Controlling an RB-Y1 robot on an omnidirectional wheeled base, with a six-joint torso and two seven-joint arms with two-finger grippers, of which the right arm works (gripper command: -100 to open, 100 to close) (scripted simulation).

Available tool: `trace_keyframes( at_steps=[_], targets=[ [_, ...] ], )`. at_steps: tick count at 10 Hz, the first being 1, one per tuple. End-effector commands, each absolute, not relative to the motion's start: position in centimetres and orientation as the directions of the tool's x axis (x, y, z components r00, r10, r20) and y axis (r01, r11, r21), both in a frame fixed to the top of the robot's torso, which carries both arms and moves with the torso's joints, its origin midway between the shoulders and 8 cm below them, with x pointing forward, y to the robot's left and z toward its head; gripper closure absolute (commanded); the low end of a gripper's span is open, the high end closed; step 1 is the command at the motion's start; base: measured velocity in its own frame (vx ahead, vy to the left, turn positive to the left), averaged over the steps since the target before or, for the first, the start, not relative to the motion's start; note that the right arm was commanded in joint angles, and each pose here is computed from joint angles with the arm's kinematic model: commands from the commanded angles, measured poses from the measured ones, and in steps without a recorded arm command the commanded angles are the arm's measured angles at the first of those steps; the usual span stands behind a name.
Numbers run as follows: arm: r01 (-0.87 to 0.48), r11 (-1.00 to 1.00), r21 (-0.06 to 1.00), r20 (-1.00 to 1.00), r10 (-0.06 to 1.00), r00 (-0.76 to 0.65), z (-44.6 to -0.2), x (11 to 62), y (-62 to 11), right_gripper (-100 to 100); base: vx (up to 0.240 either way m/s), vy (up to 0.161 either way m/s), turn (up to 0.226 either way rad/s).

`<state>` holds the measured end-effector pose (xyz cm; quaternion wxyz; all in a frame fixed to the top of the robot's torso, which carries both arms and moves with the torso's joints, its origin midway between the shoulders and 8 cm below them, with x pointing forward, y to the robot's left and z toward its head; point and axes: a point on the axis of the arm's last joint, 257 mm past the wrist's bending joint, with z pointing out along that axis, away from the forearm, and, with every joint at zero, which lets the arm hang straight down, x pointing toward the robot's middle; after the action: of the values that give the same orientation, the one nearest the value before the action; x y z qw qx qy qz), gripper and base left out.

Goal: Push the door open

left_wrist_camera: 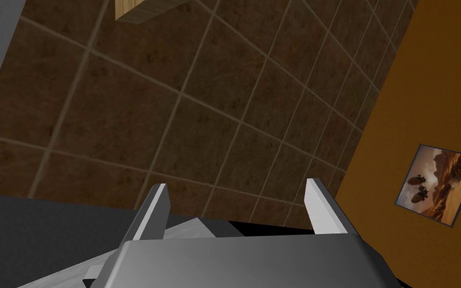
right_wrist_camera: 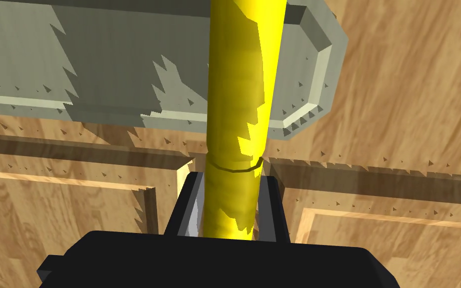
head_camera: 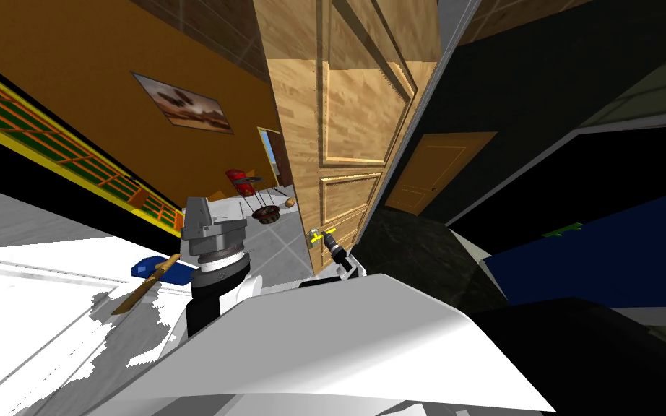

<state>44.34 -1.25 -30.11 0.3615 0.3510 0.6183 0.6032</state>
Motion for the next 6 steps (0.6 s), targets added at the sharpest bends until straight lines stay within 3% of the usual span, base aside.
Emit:
trace_keyframes(
  at_steps=[1,6],
  targets=[
    [-0.013,0.03,0.999,-0.033,0.885,-0.465,-29.5,45.6,-2.7,100,0.089,0.109,-0.045],
    [-0.011,0.029,1.0,-0.031,0.909,-0.416,-29.5,47.2,-4.4,100,0.078,0.105,-0.05]
  ],
)
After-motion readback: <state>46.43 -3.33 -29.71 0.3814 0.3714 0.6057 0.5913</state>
